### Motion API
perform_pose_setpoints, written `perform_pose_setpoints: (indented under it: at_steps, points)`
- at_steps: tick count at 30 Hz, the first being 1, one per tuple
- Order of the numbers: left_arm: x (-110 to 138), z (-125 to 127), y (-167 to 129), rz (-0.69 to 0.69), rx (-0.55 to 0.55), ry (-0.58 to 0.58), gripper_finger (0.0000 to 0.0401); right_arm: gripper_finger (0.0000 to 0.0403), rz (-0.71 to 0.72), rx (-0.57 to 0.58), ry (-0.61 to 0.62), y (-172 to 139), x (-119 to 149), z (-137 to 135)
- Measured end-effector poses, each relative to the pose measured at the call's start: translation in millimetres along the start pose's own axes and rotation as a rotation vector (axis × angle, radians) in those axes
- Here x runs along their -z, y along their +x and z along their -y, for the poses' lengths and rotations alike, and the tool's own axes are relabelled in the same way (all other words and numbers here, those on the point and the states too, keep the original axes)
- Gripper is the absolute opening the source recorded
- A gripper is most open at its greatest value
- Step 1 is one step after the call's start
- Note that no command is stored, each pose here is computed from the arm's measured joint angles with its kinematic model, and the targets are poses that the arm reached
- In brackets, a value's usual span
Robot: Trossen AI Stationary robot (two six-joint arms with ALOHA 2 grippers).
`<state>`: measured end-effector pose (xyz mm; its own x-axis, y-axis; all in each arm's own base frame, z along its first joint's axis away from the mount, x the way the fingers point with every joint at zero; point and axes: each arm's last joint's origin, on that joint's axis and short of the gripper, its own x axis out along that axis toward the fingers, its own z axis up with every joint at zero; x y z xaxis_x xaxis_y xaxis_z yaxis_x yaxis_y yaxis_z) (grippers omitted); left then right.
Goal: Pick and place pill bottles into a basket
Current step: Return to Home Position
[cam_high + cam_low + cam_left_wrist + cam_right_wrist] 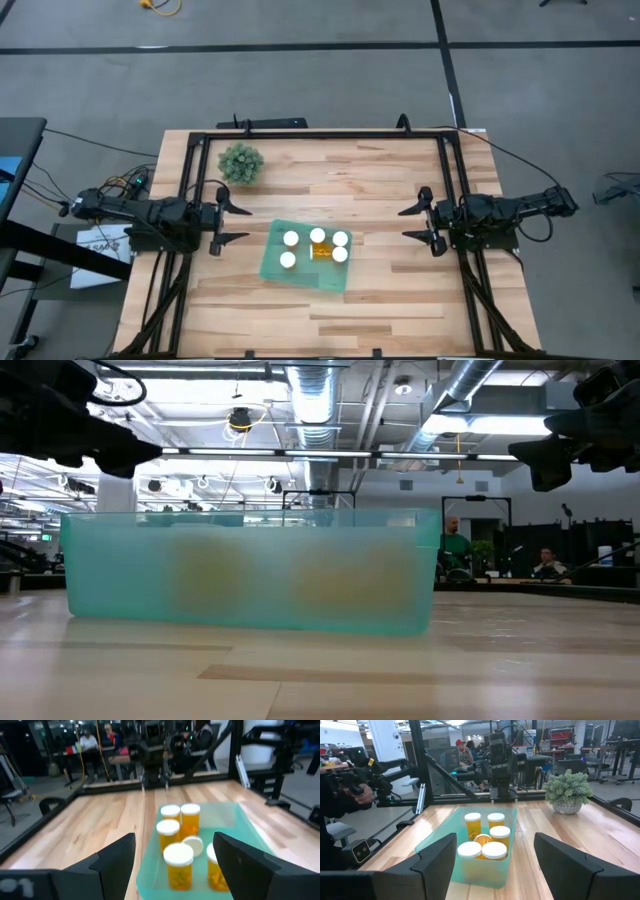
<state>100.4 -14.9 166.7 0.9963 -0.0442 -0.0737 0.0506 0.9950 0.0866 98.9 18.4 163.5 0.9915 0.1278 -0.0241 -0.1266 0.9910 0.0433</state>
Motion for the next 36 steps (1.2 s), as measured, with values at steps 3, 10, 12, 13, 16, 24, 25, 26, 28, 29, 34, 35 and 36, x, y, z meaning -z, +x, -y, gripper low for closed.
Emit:
perform_pose_setpoints:
  at_steps: [3, 10, 12, 13, 16, 24, 25, 26, 28, 29, 34, 35, 36]
  points:
    - [-3.8, -0.1, -3.9, 0.053, 0.022, -0.006, 0.0259, 0.026, 0.0, 0.0, 0.0, 0.0, 0.0, 0.0]
    - [-5.5, 0.1, -5.9, 0.089, 0.041, 0.011, 0.0259, 0.026, 0.001, 0.0, 0.0, 0.0, -0.1, 0.0]
    - [-5.3, 0.2, -5.7, 0.086, 0.043, 0.012, 0.0259, 0.026, 0.0, 0.0, 0.0, 0.0, -0.1, 0.0]
    - [-5.3, 0.2, -5.7, 0.087, 0.043, 0.013, 0.0259, 0.026, 0.001, 0.0, 0.0, 0.0, -0.2, 0.0]
    - [-5.1, 0.2, -5.6, 0.085, 0.043, 0.016, 0.0259, 0.026, 0.001, 0.0, 0.0, 0.0, -0.1, 0.0]
    - [-5.0, 0.3, -5.7, 0.085, 0.044, 0.023, 0.0259, 0.026, 0.0, 0.0, 0.0, 0.0, -0.1, 0.0]
    - [-5.0, 0.3, -5.7, 0.085, 0.045, 0.018, 0.0259, 0.026, 0.0, 0.0, 0.0, 0.0, 0.0, 0.0]
    - [-5.0, 0.3, -5.7, 0.084, 0.045, 0.011, 0.0259, 0.026, 0.0, 0.0, 0.0, 0.0, 0.0, 0.0]
    - [-5.0, 0.3, -5.7, 0.084, 0.045, 0.004, 0.0259, 0.026, 0.0, 0.0, 0.0, 0.0, 0.0, 0.0]
    - [-5.0, 0.3, -5.7, 0.084, 0.045, 0.001, 0.0259, 0.026, 0.0, 0.0, 0.0, 0.0, 0.0, 0.0]
    - [-4.9, 0.3, -5.7, 0.084, 0.045, 0.003, 0.0259, 0.026, 0.0, 0.0, 0.0, 0.0, 0.0, 0.0]
    - [-4.9, 0.3, -5.7, 0.084, 0.045, 0.008, 0.0259, 0.026, 0.0, 0.001, 0.0, 0.0, 0.0, 0.0]
    - [-4.9, 0.3, -5.6, 0.083, 0.045, 0.009, 0.0259, 0.026, 0.0, 0.0, 0.0, 0.0, -0.1, 0.0]
